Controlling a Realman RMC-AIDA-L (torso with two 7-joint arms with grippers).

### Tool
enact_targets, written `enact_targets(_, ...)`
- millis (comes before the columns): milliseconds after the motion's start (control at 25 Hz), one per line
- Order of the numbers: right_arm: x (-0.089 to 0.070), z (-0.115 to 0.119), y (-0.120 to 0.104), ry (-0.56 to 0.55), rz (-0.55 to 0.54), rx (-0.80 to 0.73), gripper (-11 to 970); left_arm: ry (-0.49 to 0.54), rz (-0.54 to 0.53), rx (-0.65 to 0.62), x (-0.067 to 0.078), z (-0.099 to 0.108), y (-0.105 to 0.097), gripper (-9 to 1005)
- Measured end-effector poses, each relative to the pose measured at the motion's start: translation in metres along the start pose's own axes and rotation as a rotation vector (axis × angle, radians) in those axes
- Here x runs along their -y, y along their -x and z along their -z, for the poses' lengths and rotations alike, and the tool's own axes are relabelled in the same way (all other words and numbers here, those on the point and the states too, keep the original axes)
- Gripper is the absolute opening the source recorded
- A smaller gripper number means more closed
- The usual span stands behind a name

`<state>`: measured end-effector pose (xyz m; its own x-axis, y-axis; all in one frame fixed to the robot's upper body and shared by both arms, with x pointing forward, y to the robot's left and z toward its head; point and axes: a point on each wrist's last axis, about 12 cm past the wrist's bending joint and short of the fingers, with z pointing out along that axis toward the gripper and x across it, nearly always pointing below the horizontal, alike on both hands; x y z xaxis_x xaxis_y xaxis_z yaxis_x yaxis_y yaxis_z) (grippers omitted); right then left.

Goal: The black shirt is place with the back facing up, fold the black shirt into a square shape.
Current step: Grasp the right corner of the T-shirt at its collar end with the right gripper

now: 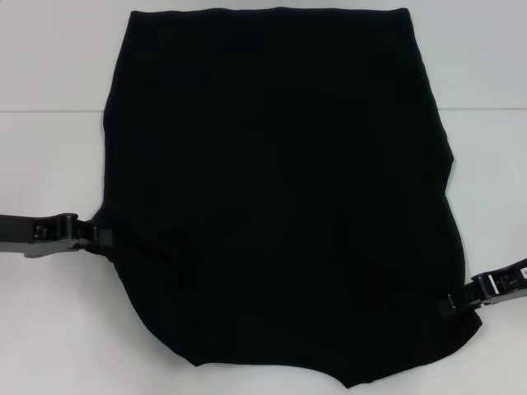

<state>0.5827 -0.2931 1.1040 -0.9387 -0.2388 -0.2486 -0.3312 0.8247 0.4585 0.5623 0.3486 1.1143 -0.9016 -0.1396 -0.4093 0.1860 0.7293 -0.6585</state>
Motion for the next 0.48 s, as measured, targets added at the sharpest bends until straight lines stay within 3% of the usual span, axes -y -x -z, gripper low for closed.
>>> enact_targets(400,0.0052,0.0048,-0.0040,0.014,-0.035,0.015,536,-0.006,0.004,0.001,-0.0004,0.0004,-0.0014,53)
enact_targets(480,0.0052,0.0046,-0.0045,0.015,-0.035,0.013,473,-0.009,0.003,-0.001,0.0001,-0.0002,-0.0017,53)
